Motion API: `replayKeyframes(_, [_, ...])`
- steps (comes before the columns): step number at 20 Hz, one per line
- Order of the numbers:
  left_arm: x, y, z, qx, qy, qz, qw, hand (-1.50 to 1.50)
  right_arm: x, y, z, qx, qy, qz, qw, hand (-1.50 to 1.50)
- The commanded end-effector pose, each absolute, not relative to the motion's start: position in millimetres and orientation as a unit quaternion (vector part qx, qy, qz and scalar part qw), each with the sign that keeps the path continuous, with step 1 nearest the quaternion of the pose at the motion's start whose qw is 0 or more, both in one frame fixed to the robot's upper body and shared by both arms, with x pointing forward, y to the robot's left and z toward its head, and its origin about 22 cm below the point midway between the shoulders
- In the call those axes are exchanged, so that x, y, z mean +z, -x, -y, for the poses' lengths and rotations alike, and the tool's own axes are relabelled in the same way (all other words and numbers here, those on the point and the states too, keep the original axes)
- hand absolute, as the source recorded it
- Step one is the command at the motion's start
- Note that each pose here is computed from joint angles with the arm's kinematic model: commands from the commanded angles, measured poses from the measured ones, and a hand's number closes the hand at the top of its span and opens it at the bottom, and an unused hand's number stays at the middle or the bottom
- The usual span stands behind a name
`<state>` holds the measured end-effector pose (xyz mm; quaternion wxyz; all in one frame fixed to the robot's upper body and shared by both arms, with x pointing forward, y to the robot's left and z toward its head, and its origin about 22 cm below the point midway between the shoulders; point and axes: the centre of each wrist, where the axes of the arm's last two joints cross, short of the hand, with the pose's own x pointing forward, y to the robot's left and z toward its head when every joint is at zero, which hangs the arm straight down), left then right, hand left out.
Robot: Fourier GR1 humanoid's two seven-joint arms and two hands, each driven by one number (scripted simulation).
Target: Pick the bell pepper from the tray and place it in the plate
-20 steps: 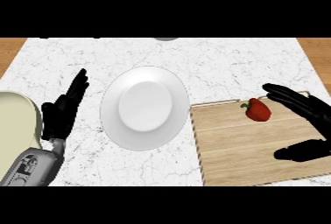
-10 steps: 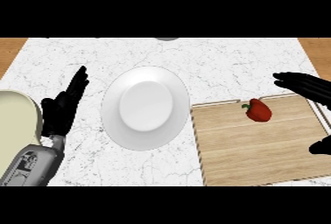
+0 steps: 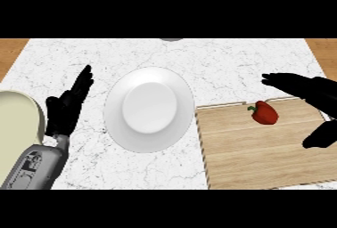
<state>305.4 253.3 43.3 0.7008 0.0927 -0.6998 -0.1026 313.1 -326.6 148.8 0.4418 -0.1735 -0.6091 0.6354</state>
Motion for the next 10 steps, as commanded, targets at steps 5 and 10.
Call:
replayKeyframes(5, [37.7, -305.7, -267.0, -0.098, -0.093, 0.705, 0.697, 0.0, 121.0, -332.5, 322.5, 0.678, 0.197, 0.554, 0.442, -1.5])
replayKeyframes(10, [48.7, -305.7, -263.3, -0.099, -0.095, 0.7, 0.701, 0.0, 84.3, -329.2, 318.1, 0.693, 0.192, 0.534, 0.444, -1.5])
